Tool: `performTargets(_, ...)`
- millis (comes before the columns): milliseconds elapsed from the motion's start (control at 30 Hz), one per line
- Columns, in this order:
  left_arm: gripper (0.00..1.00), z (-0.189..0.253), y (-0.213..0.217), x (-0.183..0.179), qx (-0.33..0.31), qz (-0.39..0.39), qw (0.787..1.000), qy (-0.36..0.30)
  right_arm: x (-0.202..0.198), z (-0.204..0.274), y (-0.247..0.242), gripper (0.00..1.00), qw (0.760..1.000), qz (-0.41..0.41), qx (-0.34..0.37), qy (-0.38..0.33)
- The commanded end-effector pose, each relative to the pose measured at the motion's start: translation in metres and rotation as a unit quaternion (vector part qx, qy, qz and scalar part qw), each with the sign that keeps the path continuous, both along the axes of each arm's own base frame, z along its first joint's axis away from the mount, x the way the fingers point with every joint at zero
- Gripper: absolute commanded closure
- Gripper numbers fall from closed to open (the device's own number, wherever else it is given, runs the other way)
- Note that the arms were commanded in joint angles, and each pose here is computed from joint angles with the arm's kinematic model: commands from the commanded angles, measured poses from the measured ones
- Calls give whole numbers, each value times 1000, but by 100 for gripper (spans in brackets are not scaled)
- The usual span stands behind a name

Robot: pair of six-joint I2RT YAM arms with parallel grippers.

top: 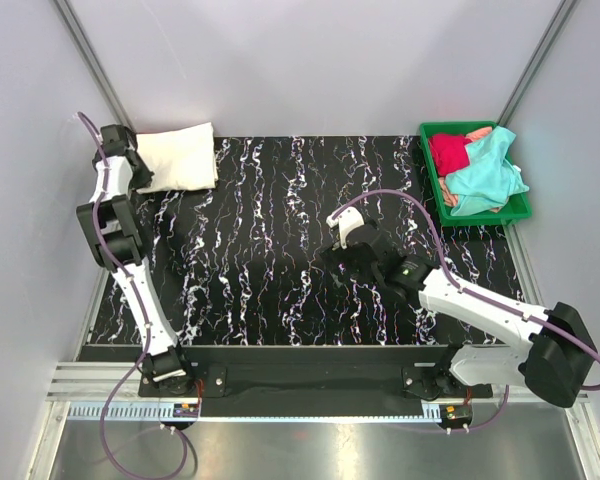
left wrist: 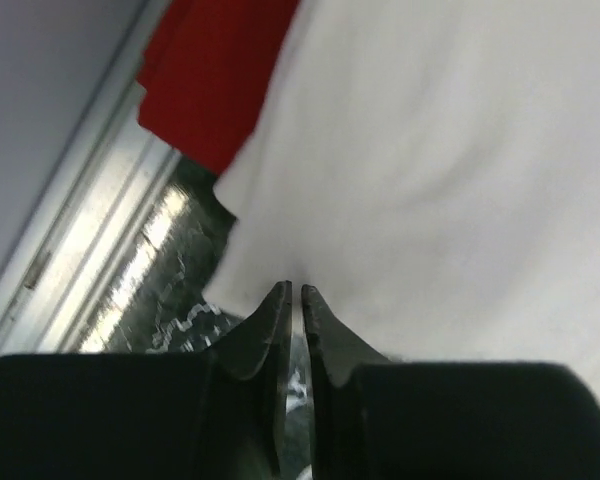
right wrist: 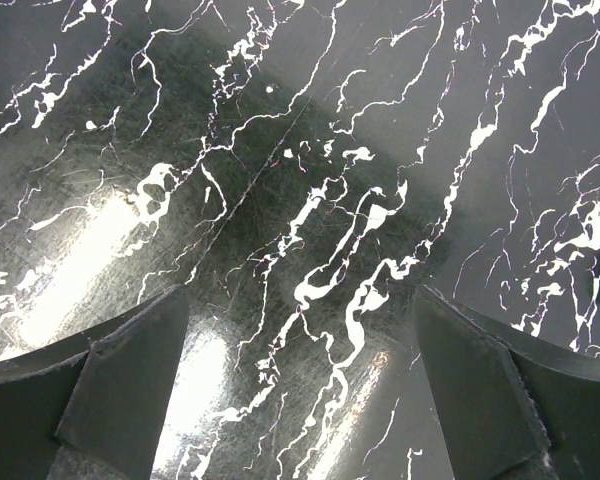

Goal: Fold and stack the t-shirts
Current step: Neatly place the folded tshirt to the corner, then reset both grippers

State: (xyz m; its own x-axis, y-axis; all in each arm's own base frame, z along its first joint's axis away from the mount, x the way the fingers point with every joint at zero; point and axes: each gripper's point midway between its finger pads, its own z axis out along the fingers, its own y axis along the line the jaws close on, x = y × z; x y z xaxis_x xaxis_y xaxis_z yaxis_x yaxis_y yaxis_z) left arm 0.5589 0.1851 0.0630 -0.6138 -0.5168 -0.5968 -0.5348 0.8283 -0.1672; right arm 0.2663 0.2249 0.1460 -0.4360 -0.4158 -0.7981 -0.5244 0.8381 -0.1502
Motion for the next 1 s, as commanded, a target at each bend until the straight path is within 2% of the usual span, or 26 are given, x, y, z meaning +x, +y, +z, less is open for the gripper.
performTargets(0,86,98,-28,19,3,-29,992,-124,3,19,5,0,999,-6,32,-11)
performTargets(267,89,72,-96,39,-116,-81,981,-137,3,22,7,0,999,-12,44,-7)
performTargets(400,89,39,-102,47,-150,-72,979,-115,3,23,6,0,999,-17,47,-6)
performTargets(633,89,6,-88,41,-144,-34,986,-71,2,23,3,0,998,-29,51,-5)
performTargets(767,89,25,-101,32,-158,-57,982,-87,3,26,2,0,998,-36,56,-7)
performTargets(800,88,56,-104,30,-156,-63,979,-115,3,26,-1,0,997,-43,56,-7)
performTargets(833,84,54,-111,20,-164,-67,978,-112,2,26,-2,0,997,-51,64,-4)
performTargets(867,82,88,-117,16,-162,-79,973,-141,0,28,-4,0,996,-57,72,-4)
performTargets(933,76,100,-128,0,-171,-81,971,-145,-4,26,-9,0,992,-80,96,3)
performTargets(967,73,133,-140,-9,-174,-96,964,-175,-8,30,-12,0,990,-85,110,2)
